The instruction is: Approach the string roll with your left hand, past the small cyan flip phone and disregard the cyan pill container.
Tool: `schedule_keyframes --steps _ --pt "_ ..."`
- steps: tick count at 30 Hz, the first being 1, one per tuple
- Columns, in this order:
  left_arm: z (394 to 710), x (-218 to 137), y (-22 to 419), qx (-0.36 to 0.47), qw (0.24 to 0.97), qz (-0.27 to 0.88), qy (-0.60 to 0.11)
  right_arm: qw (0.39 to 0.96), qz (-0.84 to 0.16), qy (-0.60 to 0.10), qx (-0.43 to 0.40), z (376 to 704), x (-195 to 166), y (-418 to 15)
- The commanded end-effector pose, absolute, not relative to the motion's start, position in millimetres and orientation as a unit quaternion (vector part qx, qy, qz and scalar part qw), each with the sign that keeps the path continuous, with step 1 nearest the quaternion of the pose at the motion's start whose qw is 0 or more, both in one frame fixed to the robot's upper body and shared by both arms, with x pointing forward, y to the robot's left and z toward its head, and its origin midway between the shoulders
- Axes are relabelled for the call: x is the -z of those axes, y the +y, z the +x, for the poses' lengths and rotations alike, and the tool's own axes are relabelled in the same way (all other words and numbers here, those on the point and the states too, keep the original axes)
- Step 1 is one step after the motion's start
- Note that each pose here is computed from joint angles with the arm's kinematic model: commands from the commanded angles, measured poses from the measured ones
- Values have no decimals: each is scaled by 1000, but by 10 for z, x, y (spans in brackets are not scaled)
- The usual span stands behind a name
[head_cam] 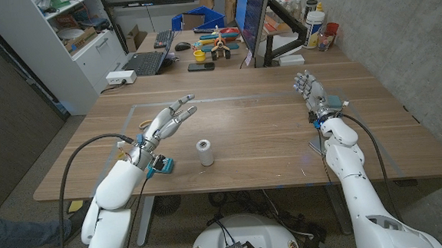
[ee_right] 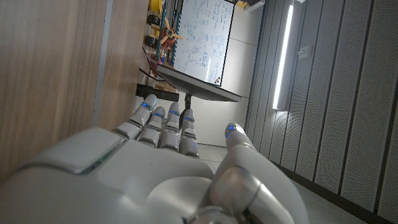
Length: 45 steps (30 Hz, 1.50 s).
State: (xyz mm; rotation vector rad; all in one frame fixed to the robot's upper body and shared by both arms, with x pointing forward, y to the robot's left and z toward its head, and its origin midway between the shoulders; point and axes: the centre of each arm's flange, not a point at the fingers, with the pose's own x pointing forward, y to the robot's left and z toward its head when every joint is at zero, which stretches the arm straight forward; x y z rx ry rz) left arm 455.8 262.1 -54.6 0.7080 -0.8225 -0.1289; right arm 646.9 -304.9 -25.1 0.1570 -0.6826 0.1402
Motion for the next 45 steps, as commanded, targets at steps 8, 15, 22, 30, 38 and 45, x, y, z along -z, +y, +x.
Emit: schedule_keyframes --steps 8,15,22,30,38,45 --pt "4439 490 2513 39 829 396 -393 936 75 -336 -68 6444 249 -3103" --pt "4385 456 2484 33 819 417 -393 936 75 -339 -66 6428 239 -3125" --pt "4349 431 2456 23 807 441 -393 935 76 -340 -65 6418 242 -3137" --pt "4340 411 2422 18 798 459 -390 937 74 -337 -63 6418 261 -3141" --pt "4345 399 2387 8 786 485 -382 937 73 -336 -61 6407 282 -3155" --pt "4366 392 2367 2 779 502 -375 937 71 -336 -59 6400 288 -3161"
